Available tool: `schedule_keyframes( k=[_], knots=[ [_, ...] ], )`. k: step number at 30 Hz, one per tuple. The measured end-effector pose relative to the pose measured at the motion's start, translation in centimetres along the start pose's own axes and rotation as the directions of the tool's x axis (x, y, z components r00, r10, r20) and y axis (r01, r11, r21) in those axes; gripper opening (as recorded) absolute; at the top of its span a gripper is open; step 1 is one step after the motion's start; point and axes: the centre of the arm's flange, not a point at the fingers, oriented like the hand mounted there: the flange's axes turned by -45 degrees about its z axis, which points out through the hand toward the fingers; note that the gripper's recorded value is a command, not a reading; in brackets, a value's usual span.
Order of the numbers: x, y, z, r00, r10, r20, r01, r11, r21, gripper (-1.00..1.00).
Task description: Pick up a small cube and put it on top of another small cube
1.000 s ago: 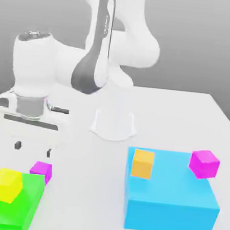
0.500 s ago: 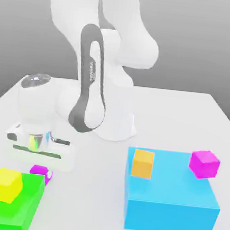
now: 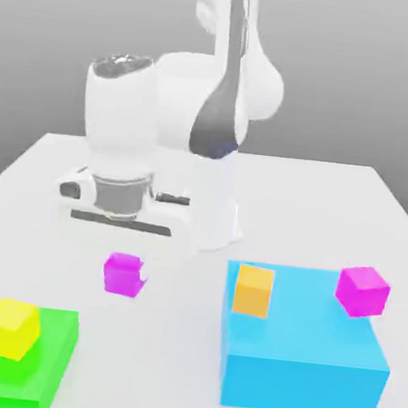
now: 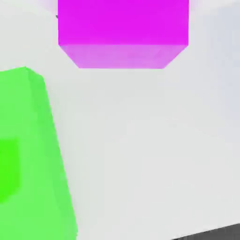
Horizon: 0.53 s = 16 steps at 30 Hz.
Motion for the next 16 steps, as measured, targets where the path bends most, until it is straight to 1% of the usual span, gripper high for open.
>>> schedule_keyframes(
  k=[6, 8, 12, 13, 16],
  knots=[
    [-3.9, -11.0, -5.2, 1.000, 0.018, 0.007, -0.017, 1.000, -0.024, -1.00],
    [-4.7, -12.3, -4.6, 1.000, 0.022, 0.006, -0.022, 0.999, -0.032, -1.00],
    [-5.0, -12.6, -0.5, 1.000, 0.023, 0.005, -0.023, 0.999, -0.037, -1.00],
    [-5.1, -12.6, 0.2, 1.000, 0.023, 0.005, -0.023, 0.999, -0.037, 1.00],
    [-5.1, -12.6, 0.2, 1.000, 0.023, 0.005, -0.023, 0.999, -0.037, 1.00]
  ],
)
